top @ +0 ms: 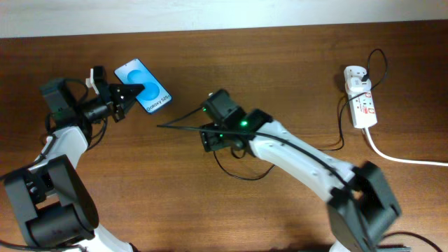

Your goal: Plug charger to phone and switch on socket

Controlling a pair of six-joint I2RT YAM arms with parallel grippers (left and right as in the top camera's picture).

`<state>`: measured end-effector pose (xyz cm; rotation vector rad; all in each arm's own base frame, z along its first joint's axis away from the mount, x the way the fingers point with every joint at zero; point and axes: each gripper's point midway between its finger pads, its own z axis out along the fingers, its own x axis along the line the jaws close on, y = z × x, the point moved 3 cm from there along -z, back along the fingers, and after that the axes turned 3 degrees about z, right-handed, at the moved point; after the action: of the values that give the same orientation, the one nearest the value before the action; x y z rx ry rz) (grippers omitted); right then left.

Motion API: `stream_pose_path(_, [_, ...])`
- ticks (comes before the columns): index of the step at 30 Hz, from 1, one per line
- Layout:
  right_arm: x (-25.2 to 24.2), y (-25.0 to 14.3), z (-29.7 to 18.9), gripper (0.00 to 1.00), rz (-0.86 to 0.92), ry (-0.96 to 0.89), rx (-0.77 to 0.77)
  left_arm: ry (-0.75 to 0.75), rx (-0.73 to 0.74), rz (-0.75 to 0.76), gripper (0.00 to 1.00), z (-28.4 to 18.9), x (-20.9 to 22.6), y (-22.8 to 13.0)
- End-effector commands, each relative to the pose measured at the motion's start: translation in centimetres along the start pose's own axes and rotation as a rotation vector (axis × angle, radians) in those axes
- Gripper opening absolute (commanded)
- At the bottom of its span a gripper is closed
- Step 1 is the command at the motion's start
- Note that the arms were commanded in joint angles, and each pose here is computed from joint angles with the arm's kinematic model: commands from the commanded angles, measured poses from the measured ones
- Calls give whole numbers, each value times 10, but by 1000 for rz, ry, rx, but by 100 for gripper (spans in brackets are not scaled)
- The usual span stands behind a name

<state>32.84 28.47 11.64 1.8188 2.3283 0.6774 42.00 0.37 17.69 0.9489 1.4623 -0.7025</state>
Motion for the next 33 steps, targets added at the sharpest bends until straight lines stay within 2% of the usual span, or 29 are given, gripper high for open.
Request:
stream_pose_path(1, [3,-20,33,68,-30,-35,68,-12,12,117,0,-3,-3,-2])
stream_pose_path(5, [20,-25,49,64,-68,-29,47,0,0,116,0,-3,-2,0])
stream_pose_path(9, [5,-31,56,54,-106,-181,32,0,4,103,0,-3,-1,-1])
stream_pose_path(11, [-1,-33,54,52,-111,-217,36,0,5,102,0,-3,-1,-1])
stream_pose_path(15, [-1,-37,61,49,-119,-222,48,-1,5,102,0,-3,-1,-1])
stream_pose_path(17, [-3,-40,66,42,-121,-230,62,-4,8,102,0,-3,-1,-2])
stream_pose_path(29, [1,-33,68,27,-116,-216,36,-6,10,102,0,-3,-1,-2])
stream_pose_path(32, [1,-31,68,19,-114,-216,25,-6,10,102,0,-3,-1,-2])
stream_pose_path(33, [1,-30,68,11,-113,-216,21,-6,10,102,0,-3,-1,-2])
